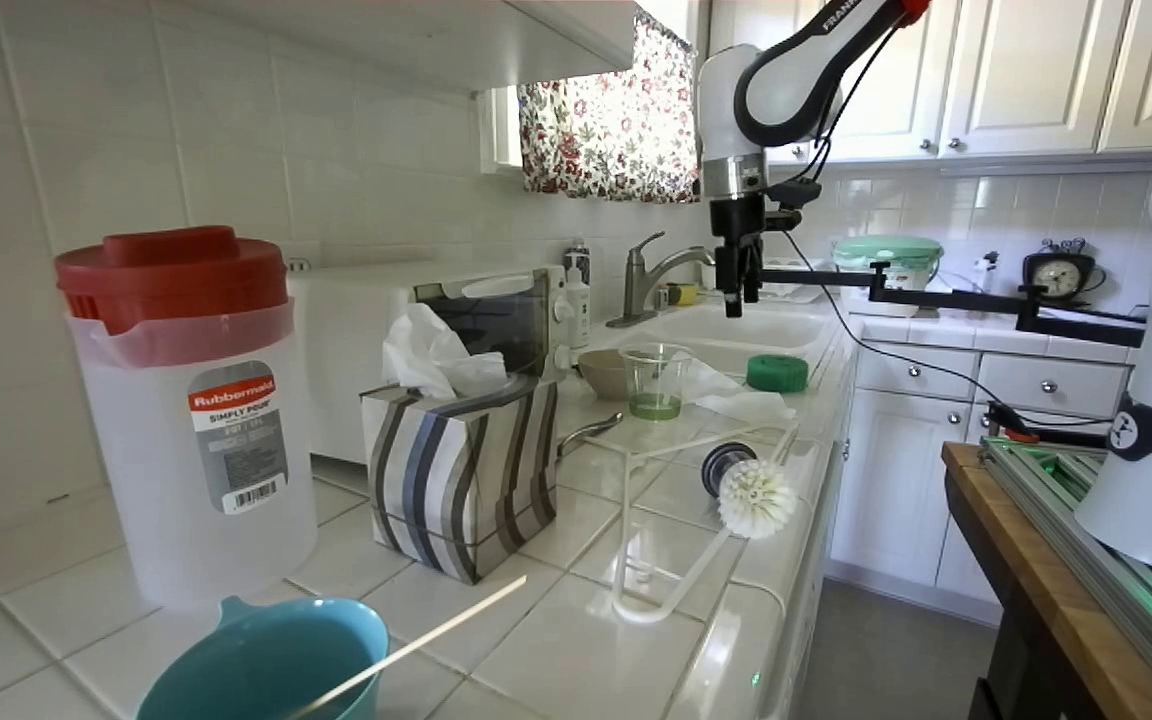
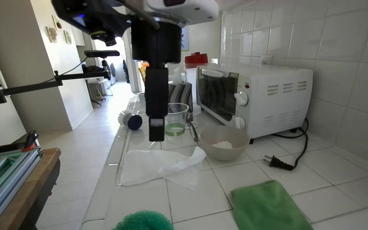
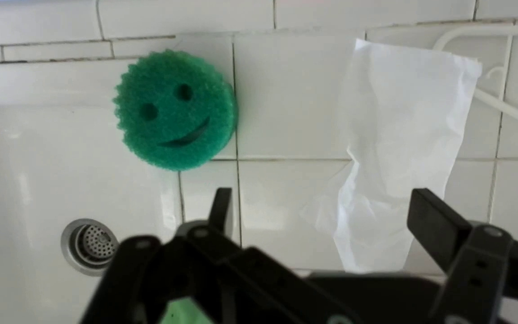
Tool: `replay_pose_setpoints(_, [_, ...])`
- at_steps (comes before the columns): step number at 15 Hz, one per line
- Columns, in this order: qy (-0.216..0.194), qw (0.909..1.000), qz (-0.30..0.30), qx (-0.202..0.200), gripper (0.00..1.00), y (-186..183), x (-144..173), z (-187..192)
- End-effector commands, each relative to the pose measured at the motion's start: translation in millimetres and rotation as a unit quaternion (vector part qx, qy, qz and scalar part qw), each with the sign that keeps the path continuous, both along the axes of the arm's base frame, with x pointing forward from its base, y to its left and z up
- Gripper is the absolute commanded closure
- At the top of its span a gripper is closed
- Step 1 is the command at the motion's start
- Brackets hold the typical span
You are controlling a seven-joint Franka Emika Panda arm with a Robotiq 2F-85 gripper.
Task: Use the white napkin to wipe the top of the oven.
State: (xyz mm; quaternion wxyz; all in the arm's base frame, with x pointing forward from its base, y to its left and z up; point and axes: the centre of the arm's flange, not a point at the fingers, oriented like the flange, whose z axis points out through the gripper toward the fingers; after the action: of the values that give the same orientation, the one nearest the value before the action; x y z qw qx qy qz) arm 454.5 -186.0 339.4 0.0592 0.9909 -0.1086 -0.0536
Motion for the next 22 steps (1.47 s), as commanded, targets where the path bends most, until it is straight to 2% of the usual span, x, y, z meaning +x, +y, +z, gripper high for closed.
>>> replay_pose_setpoints(1, [-0.042,0.9989,-0.020,0.009,0.00,2,13,-3])
replay_pose_setpoints(3, [-0.045,0.9989,0.000,0.014,0.00,9,18,-5])
replay_pose_setpoints(8, [-0.037,0.9993,0.004,0.005,0.00,14,16,-4])
replay_pose_setpoints(14, [-0.081,0.9956,0.045,0.009,0.00,37,36,-22])
replay_pose_setpoints(22, [-0.076,0.9942,0.034,0.068,0.00,46,39,-50])
